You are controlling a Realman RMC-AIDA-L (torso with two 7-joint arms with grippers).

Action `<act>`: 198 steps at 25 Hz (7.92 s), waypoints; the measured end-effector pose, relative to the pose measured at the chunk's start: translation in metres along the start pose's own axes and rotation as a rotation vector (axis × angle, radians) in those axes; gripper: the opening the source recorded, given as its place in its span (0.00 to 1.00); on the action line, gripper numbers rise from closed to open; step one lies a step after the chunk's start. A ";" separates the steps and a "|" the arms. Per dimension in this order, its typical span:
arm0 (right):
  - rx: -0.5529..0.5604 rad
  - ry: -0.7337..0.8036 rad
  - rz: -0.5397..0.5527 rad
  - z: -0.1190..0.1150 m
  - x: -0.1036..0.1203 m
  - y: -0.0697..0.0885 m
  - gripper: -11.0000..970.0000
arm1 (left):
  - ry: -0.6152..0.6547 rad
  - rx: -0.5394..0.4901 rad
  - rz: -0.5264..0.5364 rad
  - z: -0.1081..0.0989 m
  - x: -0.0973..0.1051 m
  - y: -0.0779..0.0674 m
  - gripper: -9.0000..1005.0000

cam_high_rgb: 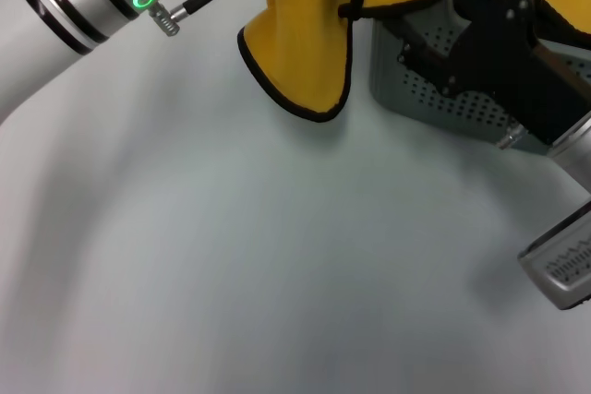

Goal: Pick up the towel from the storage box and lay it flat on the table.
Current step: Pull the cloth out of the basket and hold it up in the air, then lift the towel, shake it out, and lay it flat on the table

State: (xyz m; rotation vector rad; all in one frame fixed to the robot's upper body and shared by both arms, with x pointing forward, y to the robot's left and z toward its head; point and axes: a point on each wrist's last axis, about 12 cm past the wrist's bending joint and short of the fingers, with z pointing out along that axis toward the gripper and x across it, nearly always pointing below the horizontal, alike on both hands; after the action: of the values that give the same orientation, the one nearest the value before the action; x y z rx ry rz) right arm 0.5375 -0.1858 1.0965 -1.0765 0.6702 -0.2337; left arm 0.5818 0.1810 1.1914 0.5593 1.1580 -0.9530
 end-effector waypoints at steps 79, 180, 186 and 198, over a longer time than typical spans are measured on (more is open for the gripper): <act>0.208 -0.017 0.147 -0.022 -0.009 -0.003 0.08 | -0.120 0.109 -0.088 -0.022 0.001 -0.016 0.03; 0.212 -0.334 0.779 -0.010 0.008 -0.076 0.02 | 0.048 0.110 -0.108 -0.056 0.044 -0.023 0.03; 0.046 -0.347 0.908 0.008 0.019 -0.094 0.02 | 0.097 0.157 -0.064 -0.054 0.051 -0.028 0.03; -0.104 -0.450 0.959 0.024 0.006 -0.119 0.02 | 0.192 0.189 -0.075 -0.051 0.072 -0.032 0.06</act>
State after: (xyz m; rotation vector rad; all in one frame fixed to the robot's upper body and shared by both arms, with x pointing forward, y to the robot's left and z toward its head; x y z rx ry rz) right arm 0.5729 -0.2271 1.2048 -0.7612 0.7182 0.8526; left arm 0.5357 0.1808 1.1103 0.7768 1.2746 -1.0988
